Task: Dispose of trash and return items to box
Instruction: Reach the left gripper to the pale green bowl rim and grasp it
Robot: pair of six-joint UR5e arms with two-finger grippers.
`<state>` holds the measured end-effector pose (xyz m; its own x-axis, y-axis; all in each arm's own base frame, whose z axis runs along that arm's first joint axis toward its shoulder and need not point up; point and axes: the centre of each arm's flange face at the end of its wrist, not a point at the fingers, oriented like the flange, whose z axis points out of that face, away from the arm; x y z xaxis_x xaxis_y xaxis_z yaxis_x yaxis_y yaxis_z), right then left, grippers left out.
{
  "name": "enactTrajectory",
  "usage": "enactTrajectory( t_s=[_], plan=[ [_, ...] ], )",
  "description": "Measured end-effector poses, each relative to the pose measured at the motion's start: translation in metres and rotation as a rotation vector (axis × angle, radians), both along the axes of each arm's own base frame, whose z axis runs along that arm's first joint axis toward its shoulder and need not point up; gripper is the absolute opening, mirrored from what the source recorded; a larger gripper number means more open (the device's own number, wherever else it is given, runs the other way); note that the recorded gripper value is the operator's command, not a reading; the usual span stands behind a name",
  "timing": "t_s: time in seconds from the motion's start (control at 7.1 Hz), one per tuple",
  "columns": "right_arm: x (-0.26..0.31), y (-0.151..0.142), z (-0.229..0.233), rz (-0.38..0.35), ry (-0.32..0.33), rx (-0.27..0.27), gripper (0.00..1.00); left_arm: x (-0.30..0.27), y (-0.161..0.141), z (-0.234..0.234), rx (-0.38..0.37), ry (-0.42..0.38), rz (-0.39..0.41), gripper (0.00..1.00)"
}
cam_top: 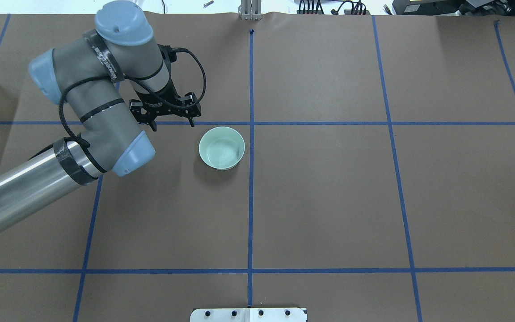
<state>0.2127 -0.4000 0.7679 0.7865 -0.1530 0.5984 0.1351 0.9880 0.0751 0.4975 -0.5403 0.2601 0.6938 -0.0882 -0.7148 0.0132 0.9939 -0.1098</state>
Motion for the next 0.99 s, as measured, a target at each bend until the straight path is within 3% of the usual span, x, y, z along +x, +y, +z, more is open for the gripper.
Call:
enactTrajectory(
  t_s=[0.14, 0.28, 0.42, 0.56, 0.99],
  plan=[
    [-0.002, -0.005, -0.007, 0.02, -0.017, 0.002, 1.0, 0.016, 0.007, 0.005, 0.008, 0.002, 0.008, 0.95],
    [-0.003, -0.007, -0.011, 0.03, -0.027, 0.002, 1.0, 0.029, 0.01, 0.012, 0.011, 0.01, 0.009, 0.81],
    [-0.005, -0.009, -0.012, 0.033, -0.032, 0.003, 1.0, 0.041, 0.011, 0.016, 0.016, 0.021, 0.012, 0.27],
    [-0.006, -0.01, -0.013, 0.032, -0.034, 0.004, 1.0, 0.05, 0.012, 0.016, 0.012, 0.029, 0.009, 0.0],
    [-0.007, -0.01, -0.013, 0.031, -0.037, 0.003, 1.0, 0.057, 0.012, 0.005, 0.0, 0.054, -0.013, 0.0]
  ],
)
